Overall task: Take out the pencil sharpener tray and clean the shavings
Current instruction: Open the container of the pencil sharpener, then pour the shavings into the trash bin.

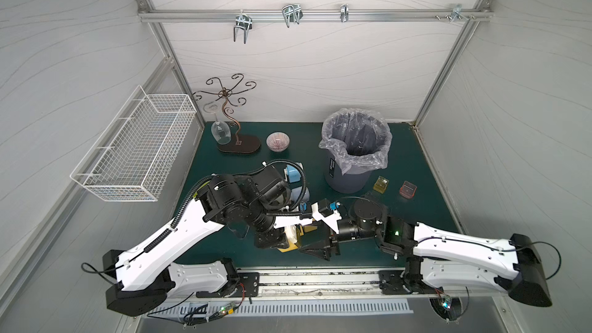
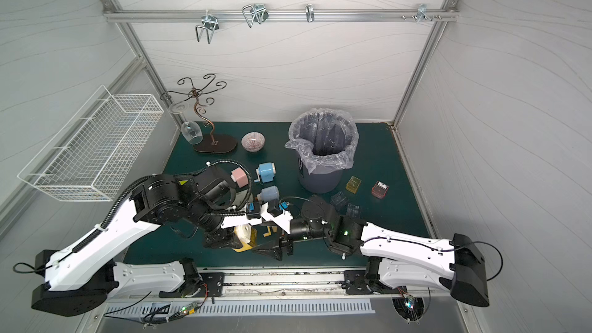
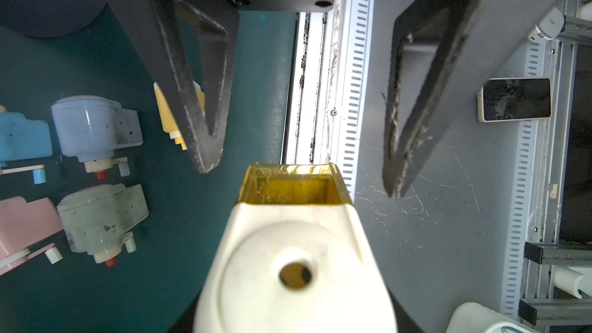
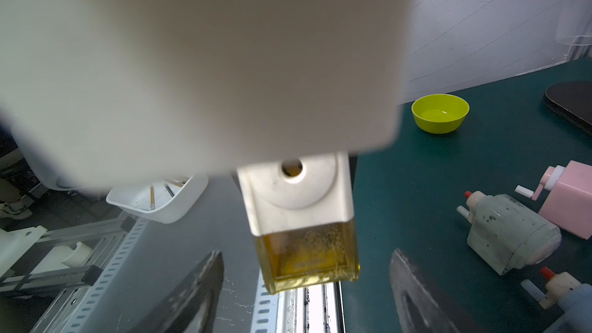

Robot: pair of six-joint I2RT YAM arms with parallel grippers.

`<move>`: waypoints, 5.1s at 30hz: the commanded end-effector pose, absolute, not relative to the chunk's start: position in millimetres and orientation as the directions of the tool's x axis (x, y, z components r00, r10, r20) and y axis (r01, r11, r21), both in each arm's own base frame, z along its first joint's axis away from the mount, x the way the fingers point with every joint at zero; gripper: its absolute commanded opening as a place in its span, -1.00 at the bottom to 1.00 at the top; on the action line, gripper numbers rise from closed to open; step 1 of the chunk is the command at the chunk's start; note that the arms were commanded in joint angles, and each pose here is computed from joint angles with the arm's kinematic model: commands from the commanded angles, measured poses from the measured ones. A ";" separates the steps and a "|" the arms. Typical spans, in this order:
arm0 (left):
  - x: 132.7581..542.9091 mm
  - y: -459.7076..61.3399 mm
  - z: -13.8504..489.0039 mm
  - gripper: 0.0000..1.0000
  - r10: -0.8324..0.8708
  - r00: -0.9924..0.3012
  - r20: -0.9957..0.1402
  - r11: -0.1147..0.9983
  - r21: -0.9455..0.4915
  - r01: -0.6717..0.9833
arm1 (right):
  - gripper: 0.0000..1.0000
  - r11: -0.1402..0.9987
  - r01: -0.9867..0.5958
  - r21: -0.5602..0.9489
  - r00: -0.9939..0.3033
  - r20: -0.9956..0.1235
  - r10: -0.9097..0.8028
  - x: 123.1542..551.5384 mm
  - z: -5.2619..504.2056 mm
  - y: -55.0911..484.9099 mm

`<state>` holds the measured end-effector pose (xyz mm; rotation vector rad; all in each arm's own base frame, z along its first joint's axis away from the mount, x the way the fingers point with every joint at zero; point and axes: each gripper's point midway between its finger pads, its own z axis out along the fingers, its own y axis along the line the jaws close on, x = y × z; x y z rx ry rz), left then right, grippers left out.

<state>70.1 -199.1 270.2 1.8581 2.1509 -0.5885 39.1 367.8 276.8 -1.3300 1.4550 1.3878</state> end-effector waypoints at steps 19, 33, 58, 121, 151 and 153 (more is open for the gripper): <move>66.2 -210.2 278.1 -1.00 0.845 -0.138 -0.517 0.073 -0.145 0.987 | 0.81 -0.093 -0.974 0.206 -0.195 -0.974 -0.118 50.8 278.7 363.0; 64.9 -210.9 275.0 -1.00 0.841 -0.149 -0.520 0.077 -0.158 0.984 | 0.76 -0.127 -0.969 0.213 -0.200 -0.974 -0.111 45.3 281.8 363.8; 66.5 -208.8 270.1 -1.00 0.843 -0.143 -0.518 0.080 -0.141 0.987 | -0.18 -0.127 -0.963 0.239 -0.226 -0.968 -0.110 47.9 281.6 378.2; 52.1 -179.4 230.0 -1.00 0.912 -0.228 -0.342 0.158 -0.219 0.963 | -1.00 0.036 -0.969 0.244 -0.245 -0.969 -0.027 76.8 287.7 316.8; 63.9 -155.3 223.8 -1.00 0.917 -0.225 -0.331 0.209 -0.084 0.974 | -1.00 0.487 -0.857 0.166 -0.129 -0.986 0.110 140.3 347.3 249.3; 71.6 -154.1 214.7 -1.00 0.925 -0.219 -0.311 0.215 -0.047 0.975 | -1.00 0.541 -0.818 0.196 -0.161 -0.981 0.112 156.7 361.5 244.7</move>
